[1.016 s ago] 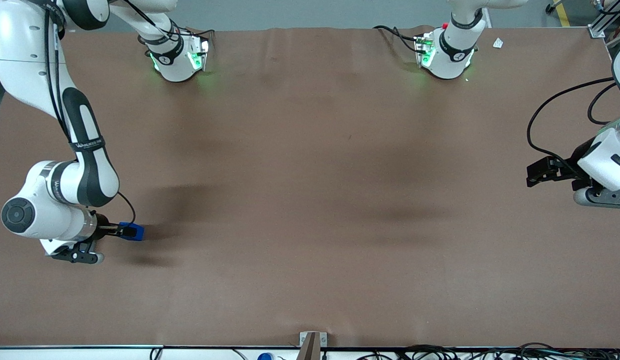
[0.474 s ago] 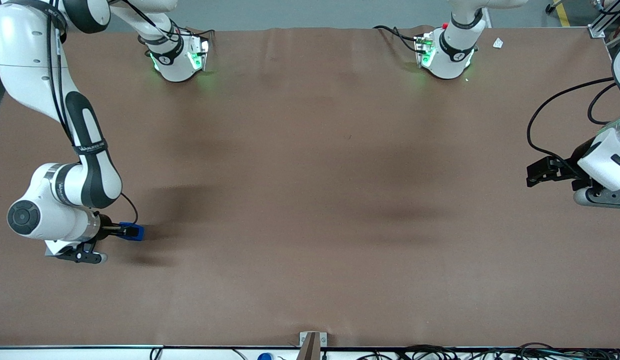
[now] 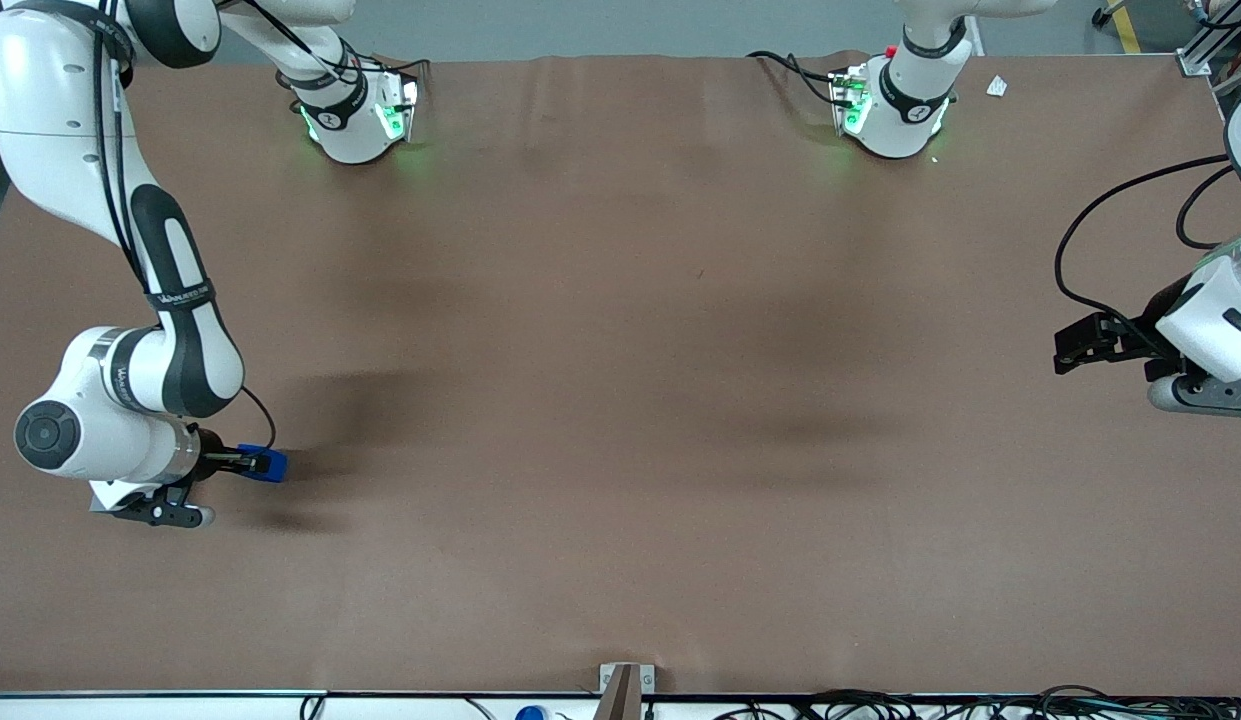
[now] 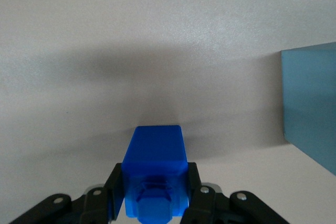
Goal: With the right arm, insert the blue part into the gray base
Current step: 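Close the right gripper on the blue block and lift it, then carry the blue block over the gray base's hollow center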
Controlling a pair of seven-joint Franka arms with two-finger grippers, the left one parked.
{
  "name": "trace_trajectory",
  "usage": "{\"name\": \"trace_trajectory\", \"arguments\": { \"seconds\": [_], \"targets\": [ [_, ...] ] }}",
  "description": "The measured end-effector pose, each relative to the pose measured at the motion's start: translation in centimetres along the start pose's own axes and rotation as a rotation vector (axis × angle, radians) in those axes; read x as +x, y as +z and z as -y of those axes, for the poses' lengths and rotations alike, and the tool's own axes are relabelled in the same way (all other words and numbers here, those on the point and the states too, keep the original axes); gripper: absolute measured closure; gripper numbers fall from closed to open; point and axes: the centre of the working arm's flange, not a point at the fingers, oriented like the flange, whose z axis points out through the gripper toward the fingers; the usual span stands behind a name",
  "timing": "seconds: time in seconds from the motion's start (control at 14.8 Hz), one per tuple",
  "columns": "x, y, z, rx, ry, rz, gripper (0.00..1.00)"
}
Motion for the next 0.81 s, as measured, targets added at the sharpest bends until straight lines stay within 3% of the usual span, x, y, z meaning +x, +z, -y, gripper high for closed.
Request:
{"name": "trace_trajectory", "arguments": {
  "seconds": [0.47, 0.81],
  "targets": [
    [0.3, -0.6, -0.3, 0.000, -0.012, -0.008, 0.49],
    [1.1, -5.5, -3.6, 0.004, -0.073, 0.055, 0.49]
  ]
}}
